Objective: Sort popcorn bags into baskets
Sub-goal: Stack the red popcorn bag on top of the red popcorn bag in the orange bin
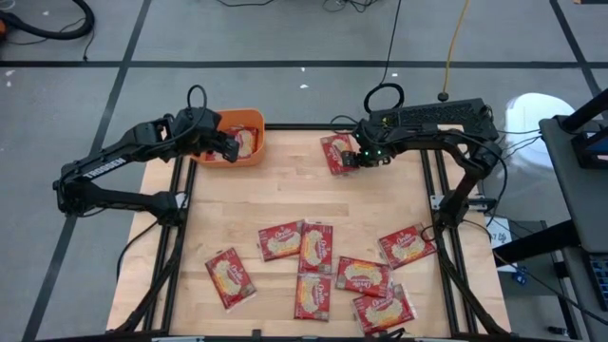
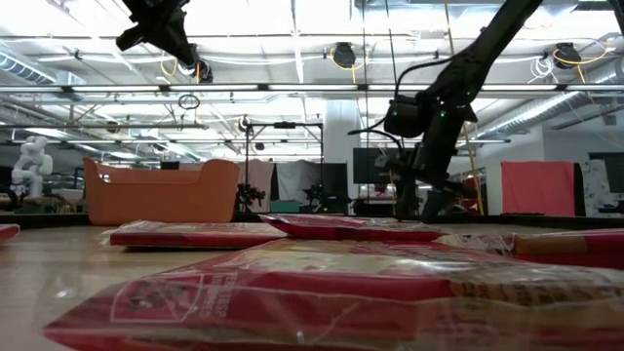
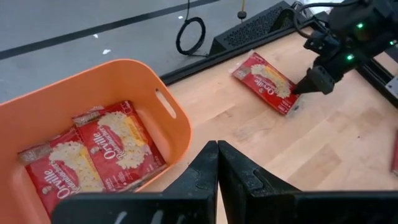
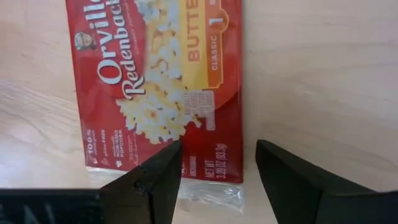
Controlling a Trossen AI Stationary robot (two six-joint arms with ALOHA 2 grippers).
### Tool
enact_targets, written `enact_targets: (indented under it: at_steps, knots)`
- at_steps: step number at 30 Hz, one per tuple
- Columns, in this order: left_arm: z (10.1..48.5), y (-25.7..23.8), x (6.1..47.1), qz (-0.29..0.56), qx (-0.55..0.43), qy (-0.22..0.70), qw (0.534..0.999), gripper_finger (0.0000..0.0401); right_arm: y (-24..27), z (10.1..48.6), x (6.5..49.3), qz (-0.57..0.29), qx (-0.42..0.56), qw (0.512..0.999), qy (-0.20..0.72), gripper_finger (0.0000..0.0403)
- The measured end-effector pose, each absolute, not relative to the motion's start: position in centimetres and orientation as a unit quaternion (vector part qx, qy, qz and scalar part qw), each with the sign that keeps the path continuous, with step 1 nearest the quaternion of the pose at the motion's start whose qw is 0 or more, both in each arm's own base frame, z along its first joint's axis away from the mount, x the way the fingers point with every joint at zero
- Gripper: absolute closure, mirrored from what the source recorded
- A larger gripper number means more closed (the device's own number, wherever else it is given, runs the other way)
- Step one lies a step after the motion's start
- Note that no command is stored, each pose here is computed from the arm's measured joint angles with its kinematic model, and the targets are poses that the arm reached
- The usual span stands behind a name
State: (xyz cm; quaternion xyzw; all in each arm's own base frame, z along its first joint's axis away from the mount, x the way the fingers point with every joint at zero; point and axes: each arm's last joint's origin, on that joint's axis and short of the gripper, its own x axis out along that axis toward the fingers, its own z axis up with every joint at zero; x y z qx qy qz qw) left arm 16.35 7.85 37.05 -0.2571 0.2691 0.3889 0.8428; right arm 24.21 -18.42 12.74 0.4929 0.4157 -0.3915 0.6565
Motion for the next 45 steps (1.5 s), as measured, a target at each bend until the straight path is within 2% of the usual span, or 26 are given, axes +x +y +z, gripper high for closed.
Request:
enact_targets:
  at_steps: [5, 14, 16, 28, 33, 39, 45]
  knots:
    - [37.1, 7.6, 16.5, 0.382, -0.257, 0.27, 0.846, 0.0391, -18.1, 12.4, 24.6, -0.379, 0.496, 0.657, 0.423, 0.0238]
    - [37.0, 7.2, 16.6, 0.374, -0.253, 0.274, 0.849, 0.0391, -17.6, 12.4, 25.1, -0.392, 0.508, 0.649, 0.409, 0.0379]
    - [37.0, 7.3, 16.6, 0.374, -0.253, 0.274, 0.849, 0.0391, -17.5, 12.5, 25.3, -0.388, 0.507, 0.657, 0.402, 0.0396]
    - [37.1, 7.6, 16.4, 0.431, -0.236, 0.255, 0.833, 0.0391, -16.7, 15.0, 27.3, -0.297, 0.546, 0.714, 0.322, 0.0403]
    - [35.7, 8.0, 17.1, 0.456, -0.293, 0.246, 0.803, 0.0388, -15.5, 15.9, 28.4, -0.264, 0.561, 0.723, 0.302, 0.0403]
    - [32.3, 8.7, 19.8, 0.354, -0.397, 0.31, 0.788, 0.0354, -13.9, 16.2, 29.2, -0.235, 0.571, 0.721, 0.314, 0.0403]
    - [30.4, 8.8, 22.2, 0.305, -0.416, 0.338, 0.787, 0.0318, -13.3, 16.3, 29.2, -0.233, 0.601, 0.695, 0.318, 0.0403]
